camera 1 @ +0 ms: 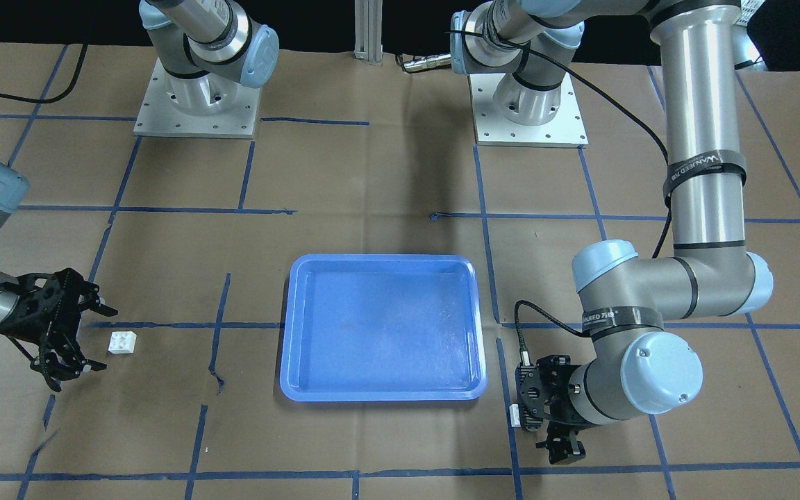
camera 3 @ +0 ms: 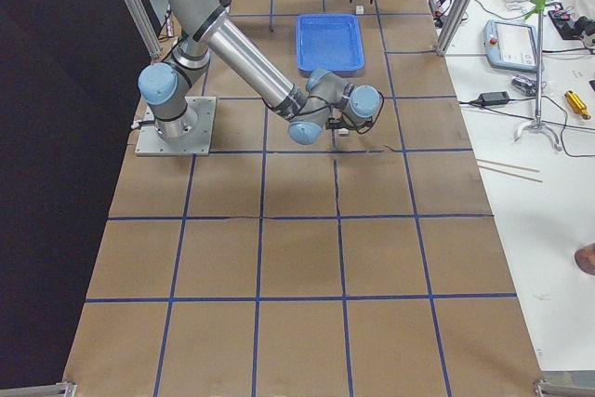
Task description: Assemble white blocks and place on blue tray
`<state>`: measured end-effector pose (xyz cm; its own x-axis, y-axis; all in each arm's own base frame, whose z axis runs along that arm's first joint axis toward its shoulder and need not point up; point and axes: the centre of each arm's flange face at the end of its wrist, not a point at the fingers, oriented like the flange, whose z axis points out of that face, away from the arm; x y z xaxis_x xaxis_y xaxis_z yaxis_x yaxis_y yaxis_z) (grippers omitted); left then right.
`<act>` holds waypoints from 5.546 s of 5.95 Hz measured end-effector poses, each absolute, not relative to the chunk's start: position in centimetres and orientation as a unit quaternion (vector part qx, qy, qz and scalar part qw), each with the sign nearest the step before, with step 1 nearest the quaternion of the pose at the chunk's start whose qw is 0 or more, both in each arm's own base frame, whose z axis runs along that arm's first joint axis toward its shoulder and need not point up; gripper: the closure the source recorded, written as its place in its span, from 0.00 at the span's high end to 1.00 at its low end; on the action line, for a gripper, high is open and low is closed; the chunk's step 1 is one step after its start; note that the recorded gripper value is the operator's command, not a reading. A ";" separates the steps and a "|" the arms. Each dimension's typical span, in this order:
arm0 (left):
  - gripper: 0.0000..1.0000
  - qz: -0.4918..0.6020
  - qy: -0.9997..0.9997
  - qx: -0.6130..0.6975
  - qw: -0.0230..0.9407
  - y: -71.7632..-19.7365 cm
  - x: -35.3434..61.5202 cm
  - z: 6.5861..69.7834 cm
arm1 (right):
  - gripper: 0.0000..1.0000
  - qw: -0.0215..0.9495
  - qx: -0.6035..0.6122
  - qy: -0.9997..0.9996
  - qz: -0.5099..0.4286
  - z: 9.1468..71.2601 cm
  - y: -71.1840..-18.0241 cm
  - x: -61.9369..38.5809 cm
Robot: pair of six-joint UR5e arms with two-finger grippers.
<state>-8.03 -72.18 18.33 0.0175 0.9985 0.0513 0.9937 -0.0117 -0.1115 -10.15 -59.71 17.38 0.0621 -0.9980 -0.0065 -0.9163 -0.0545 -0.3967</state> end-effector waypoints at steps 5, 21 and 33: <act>0.22 0.019 -0.697 -0.714 0.061 -71.8 -8.7 17.7 | 0.63 0.160 -0.707 0.675 -0.137 16.5 -59.1 -10.4; 0.99 -0.018 -0.677 -0.735 0.034 -56.9 -30.4 18.2 | 0.15 0.135 -0.745 0.632 -0.165 30.0 -59.9 -4.5; 0.99 0.044 -0.929 -0.368 -0.003 -49.5 -17.7 52.6 | 0.14 0.146 -0.691 0.685 -0.176 24.1 -55.2 24.9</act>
<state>-17.66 -49.52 52.62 -0.7297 0.6827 -0.0389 0.6833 0.7258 -0.0794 24.86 -55.18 24.08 -0.0010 -0.9991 0.0422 -0.8964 -0.0178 -0.4429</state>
